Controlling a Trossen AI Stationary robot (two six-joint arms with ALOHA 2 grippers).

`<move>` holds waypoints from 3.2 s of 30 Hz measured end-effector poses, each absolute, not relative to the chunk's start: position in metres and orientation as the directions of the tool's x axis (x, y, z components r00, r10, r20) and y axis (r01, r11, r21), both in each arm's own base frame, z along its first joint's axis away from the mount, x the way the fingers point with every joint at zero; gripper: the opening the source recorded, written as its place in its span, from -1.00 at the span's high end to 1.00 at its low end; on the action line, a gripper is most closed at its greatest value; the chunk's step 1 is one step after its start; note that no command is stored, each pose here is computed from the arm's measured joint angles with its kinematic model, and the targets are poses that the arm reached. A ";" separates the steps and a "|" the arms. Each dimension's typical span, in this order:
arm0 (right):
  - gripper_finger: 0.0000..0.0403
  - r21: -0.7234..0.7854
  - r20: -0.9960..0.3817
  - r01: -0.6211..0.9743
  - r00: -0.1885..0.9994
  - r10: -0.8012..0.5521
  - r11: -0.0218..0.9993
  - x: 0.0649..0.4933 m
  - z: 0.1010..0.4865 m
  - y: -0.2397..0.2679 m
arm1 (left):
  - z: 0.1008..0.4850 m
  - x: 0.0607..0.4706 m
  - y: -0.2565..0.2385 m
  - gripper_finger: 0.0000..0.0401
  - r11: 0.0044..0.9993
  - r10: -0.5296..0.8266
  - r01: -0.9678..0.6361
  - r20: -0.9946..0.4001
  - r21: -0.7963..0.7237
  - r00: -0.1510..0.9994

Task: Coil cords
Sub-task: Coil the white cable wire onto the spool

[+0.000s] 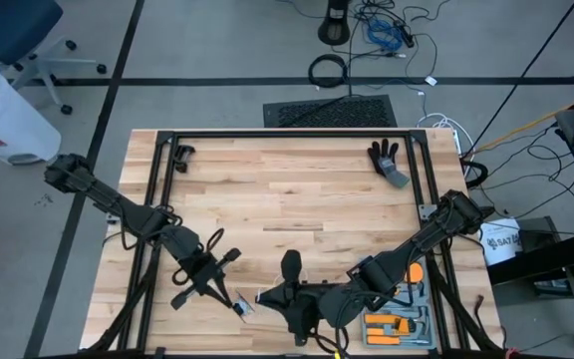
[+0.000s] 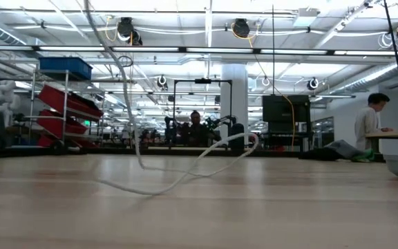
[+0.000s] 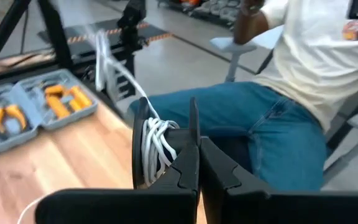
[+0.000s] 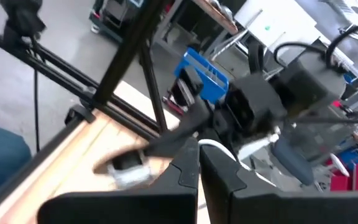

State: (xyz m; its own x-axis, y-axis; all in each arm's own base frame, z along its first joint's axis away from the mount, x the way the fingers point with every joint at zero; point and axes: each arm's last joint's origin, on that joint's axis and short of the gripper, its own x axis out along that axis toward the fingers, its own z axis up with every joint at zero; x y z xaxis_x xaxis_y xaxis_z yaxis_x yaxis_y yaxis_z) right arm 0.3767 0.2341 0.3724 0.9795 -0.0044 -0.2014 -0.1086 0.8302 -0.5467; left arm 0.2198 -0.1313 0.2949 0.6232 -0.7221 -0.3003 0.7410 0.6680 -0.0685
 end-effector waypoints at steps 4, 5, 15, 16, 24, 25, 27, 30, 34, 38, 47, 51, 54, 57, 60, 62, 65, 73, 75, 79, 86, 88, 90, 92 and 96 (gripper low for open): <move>1.00 -0.548 -0.215 -0.095 0.976 -0.031 0.831 0.379 0.371 0.230 | 0.299 0.219 -0.131 0.99 0.662 -0.731 0.747 -0.270 -0.058 0.626; 1.00 -0.546 -0.222 -0.093 0.974 -0.036 0.833 0.379 0.370 0.229 | 0.299 0.219 -0.131 0.99 0.662 -0.731 0.747 -0.268 -0.057 0.627; 1.00 -0.573 -0.170 0.029 0.973 -0.154 0.819 0.380 0.374 0.225 | 0.296 0.220 -0.133 0.99 0.640 -0.749 0.765 -0.277 -0.072 0.601; 1.00 -0.572 -0.152 0.034 0.977 -0.147 0.819 0.380 0.376 0.227 | 0.296 0.221 -0.133 0.99 0.640 -0.749 0.765 -0.277 -0.072 0.601; 1.00 -0.599 -0.091 0.050 0.987 -0.131 0.799 0.375 0.383 0.237 | 0.294 0.222 -0.134 0.99 0.640 -0.749 0.765 -0.284 -0.075 0.599; 1.00 -0.595 -0.085 0.055 0.988 -0.131 0.802 0.375 0.384 0.236 | 0.295 0.222 -0.134 0.99 0.640 -0.749 0.765 -0.282 -0.075 0.600; 1.00 -0.582 -0.072 0.068 0.988 -0.135 0.811 0.378 0.384 0.234 | 0.295 0.222 -0.134 0.99 0.640 -0.750 0.765 -0.274 -0.071 0.602; 1.00 -0.580 -0.072 0.067 0.988 -0.133 0.812 0.381 0.383 0.232 | 0.296 0.222 -0.134 0.99 0.638 -0.752 0.767 -0.266 -0.066 0.603; 1.00 -0.570 -0.054 0.052 0.994 -0.100 0.820 0.385 0.385 0.227 | 0.296 0.222 -0.134 0.99 0.633 -0.754 0.772 -0.265 -0.050 0.601; 1.00 -0.565 -0.008 0.043 0.998 -0.057 0.824 0.391 0.391 0.219 | 0.297 0.222 -0.134 0.99 0.633 -0.754 0.772 -0.261 -0.048 0.602; 1.00 -0.485 0.032 -0.007 0.999 0.026 0.875 0.409 0.395 0.190 | 0.302 0.223 -0.135 0.99 0.627 -0.765 0.779 -0.214 -0.029 0.608; 1.00 -0.484 0.009 -0.022 1.000 0.030 0.875 0.410 0.392 0.188 | 0.304 0.223 -0.136 0.99 0.600 -0.788 0.800 -0.183 -0.015 0.588; 1.00 -0.481 -0.008 -0.042 0.999 0.044 0.876 0.409 0.391 0.189 | 0.307 0.222 -0.139 0.99 0.578 -0.804 0.816 -0.159 0.019 0.573; 1.00 -0.460 -0.049 -0.065 0.998 0.048 0.886 0.409 0.386 0.190 | 0.309 0.220 -0.142 0.99 0.553 -0.821 0.832 -0.141 0.043 0.553; 1.00 -0.454 -0.077 -0.075 0.996 0.045 0.888 0.409 0.384 0.189 | 0.311 0.219 -0.144 0.99 0.531 -0.838 0.846 -0.114 0.058 0.534; 1.00 -0.446 -0.084 -0.078 0.995 0.045 0.891 0.409 0.383 0.189 | 0.313 0.218 -0.146 0.99 0.518 -0.846 0.852 -0.102 0.070 0.523; 1.00 -0.443 -0.107 -0.085 0.993 0.041 0.893 0.409 0.380 0.188 | 0.314 0.217 -0.147 0.99 0.510 -0.851 0.855 -0.091 0.097 0.517; 1.00 -0.403 -0.139 -0.100 0.989 0.047 0.910 0.409 0.377 0.188 | 0.318 0.216 -0.148 0.99 0.480 -0.870 0.864 -0.047 0.150 0.491; 1.00 -0.385 -0.139 -0.135 0.986 0.087 0.913 0.409 0.377 0.189 | 0.320 0.216 -0.148 0.99 0.463 -0.880 0.870 -0.033 0.168 0.474; 1.00 -0.354 -0.137 -0.163 0.983 0.121 0.921 0.408 0.378 0.191 | 0.323 0.216 -0.149 0.99 0.463 -0.882 0.866 -0.002 0.189 0.472; 1.00 -0.315 -0.135 -0.182 0.980 0.146 0.931 0.409 0.377 0.192 | 0.326 0.216 -0.149 0.99 0.464 -0.881 0.855 0.024 0.230 0.472; 1.00 -0.304 -0.117 -0.170 0.983 0.140 0.938 0.413 0.375 0.192 | 0.328 0.216 -0.148 0.99 0.466 -0.881 0.852 0.041 0.239 0.471; 1.00 -0.297 -0.095 -0.160 0.986 0.138 0.941 0.419 0.370 0.193 | 0.329 0.216 -0.148 0.99 0.468 -0.881 0.849 0.050 0.245 0.471; 1.00 -0.288 -0.061 -0.143 0.990 0.131 0.947 0.425 0.366 0.193 | 0.329 0.215 -0.149 0.99 0.465 -0.882 0.851 0.049 0.244 0.468; 1.00 -0.255 0.002 -0.108 0.994 0.113 0.961 0.437 0.359 0.191 | 0.329 0.215 -0.150 0.99 0.462 -0.884 0.852 0.048 0.244 0.465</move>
